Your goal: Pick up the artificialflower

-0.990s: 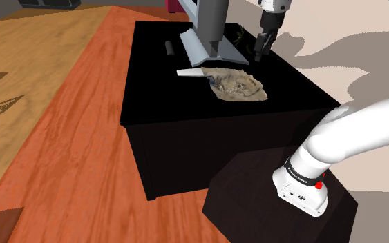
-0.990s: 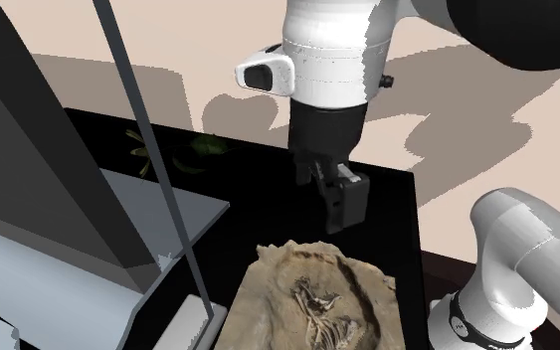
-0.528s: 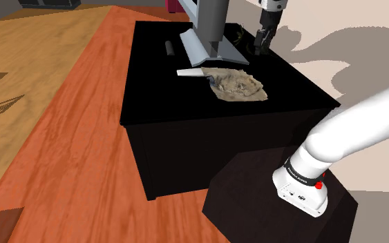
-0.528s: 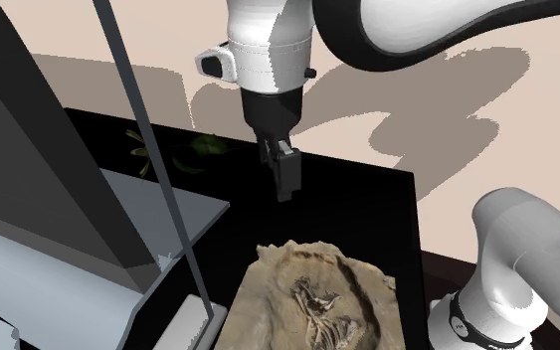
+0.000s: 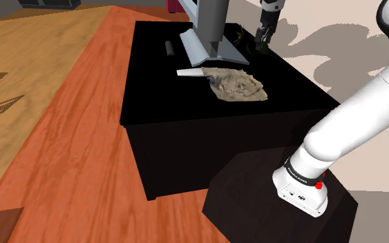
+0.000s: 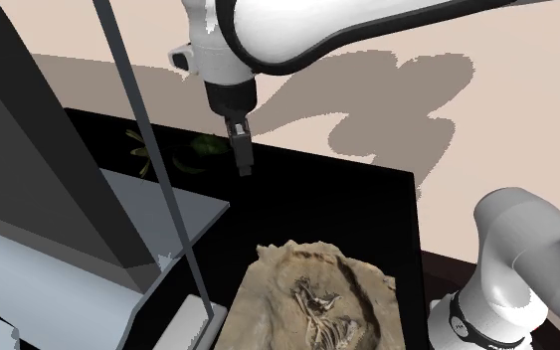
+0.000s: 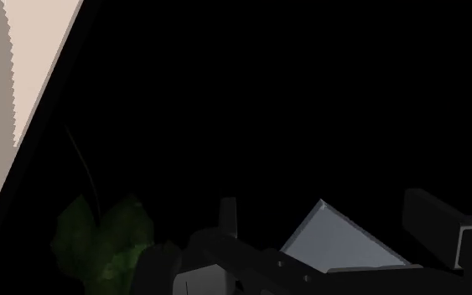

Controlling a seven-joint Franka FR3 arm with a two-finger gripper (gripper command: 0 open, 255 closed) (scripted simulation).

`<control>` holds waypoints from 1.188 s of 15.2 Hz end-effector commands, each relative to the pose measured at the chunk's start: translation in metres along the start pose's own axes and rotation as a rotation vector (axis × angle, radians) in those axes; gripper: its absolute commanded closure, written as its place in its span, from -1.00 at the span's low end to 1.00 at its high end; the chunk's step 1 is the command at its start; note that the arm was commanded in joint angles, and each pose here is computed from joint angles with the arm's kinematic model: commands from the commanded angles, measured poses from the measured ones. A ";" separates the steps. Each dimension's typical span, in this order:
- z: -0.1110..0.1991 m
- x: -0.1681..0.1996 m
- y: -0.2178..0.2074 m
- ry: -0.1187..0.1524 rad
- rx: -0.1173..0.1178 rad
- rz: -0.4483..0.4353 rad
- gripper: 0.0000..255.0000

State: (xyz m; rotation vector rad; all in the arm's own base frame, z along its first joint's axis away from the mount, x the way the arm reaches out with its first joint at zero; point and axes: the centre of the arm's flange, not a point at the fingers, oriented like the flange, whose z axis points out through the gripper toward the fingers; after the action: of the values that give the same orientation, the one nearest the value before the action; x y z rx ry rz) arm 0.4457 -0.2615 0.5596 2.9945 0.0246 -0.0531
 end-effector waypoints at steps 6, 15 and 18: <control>0.016 0.034 0.079 0.005 -0.034 0.042 -1.00; 0.045 0.054 0.126 0.007 -0.055 0.069 -1.00; 0.064 0.055 0.124 0.007 -0.055 0.069 -1.00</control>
State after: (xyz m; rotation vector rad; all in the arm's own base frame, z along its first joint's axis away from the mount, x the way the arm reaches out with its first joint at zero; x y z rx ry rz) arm 0.5004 -0.3920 0.5189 2.9379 -0.0757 -0.0339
